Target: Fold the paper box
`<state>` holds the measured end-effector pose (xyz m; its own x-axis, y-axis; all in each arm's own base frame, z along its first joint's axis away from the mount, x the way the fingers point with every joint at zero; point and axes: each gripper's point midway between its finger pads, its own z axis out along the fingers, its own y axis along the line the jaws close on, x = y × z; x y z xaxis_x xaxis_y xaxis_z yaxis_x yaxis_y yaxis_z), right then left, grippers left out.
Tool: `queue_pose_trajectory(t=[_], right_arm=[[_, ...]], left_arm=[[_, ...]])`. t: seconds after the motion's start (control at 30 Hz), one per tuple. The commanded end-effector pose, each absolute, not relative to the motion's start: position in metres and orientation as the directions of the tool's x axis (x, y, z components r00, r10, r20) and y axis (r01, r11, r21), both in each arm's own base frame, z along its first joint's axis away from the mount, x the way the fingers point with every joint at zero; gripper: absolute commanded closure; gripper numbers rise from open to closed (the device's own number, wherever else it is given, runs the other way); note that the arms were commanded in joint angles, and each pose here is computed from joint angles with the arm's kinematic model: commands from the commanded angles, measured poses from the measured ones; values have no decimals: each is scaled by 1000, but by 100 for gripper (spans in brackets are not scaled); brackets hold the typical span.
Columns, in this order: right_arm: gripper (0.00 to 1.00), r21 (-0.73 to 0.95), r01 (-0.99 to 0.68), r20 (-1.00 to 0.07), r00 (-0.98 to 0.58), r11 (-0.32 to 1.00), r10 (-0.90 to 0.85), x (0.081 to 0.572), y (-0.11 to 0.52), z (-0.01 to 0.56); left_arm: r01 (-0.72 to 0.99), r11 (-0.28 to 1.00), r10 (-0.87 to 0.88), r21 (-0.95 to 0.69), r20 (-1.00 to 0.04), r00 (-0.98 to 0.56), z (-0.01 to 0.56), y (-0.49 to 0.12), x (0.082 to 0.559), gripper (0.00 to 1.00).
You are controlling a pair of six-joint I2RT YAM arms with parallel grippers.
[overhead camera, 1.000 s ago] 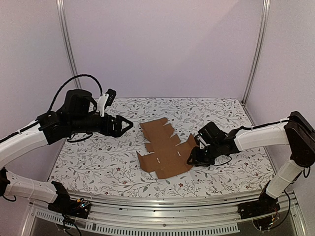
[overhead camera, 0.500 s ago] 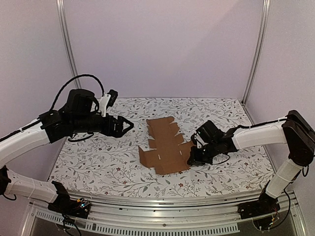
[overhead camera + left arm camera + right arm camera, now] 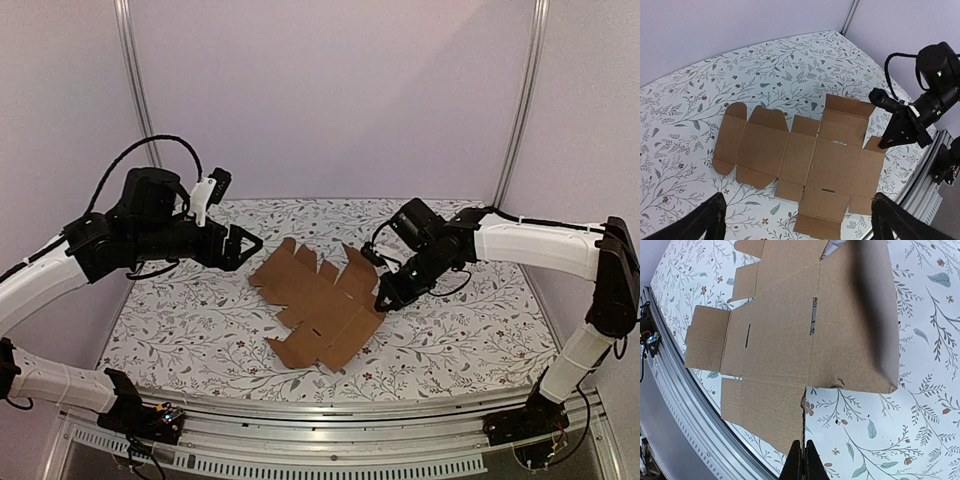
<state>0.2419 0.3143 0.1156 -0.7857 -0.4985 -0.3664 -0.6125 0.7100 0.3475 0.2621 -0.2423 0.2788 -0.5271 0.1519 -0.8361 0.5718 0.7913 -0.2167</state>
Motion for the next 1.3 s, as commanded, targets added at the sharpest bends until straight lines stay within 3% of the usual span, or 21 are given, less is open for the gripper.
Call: queue_pose_trajectory(t=[0.0,0.2,0.33,0.53,0.9,1.1,1.27], right_arm=[[100,273,-807,-289,-588,523,-756,215,297,108],[100,139,-957,-369,-287,253,-884,221,298,127],[100,70,-989,-319,-144,129,-937,233,296,130],[100,-21,-999,-162,27,-24,-986,266,287,113],[99,-74,-984,-54,165,-161,-985,325,299,85],[82,-123,-978,-34,175,-169,-984,341,302,79],[72,-158,-984,-99,98,-82,-990,352,300,100]], left_arm=[[589,785,174,-193,-843,-509,287,-239,253,0],[602,773,179,-199,-843,-508,287,-241,251,0],[613,759,173,-218,-841,-512,285,-244,249,0],[611,756,161,-234,-839,-520,282,-247,250,0],[610,754,157,-243,-835,-527,273,-259,260,1],[595,771,168,-228,-828,-535,263,-263,271,0],[589,783,185,-202,-827,-530,258,-268,281,0]])
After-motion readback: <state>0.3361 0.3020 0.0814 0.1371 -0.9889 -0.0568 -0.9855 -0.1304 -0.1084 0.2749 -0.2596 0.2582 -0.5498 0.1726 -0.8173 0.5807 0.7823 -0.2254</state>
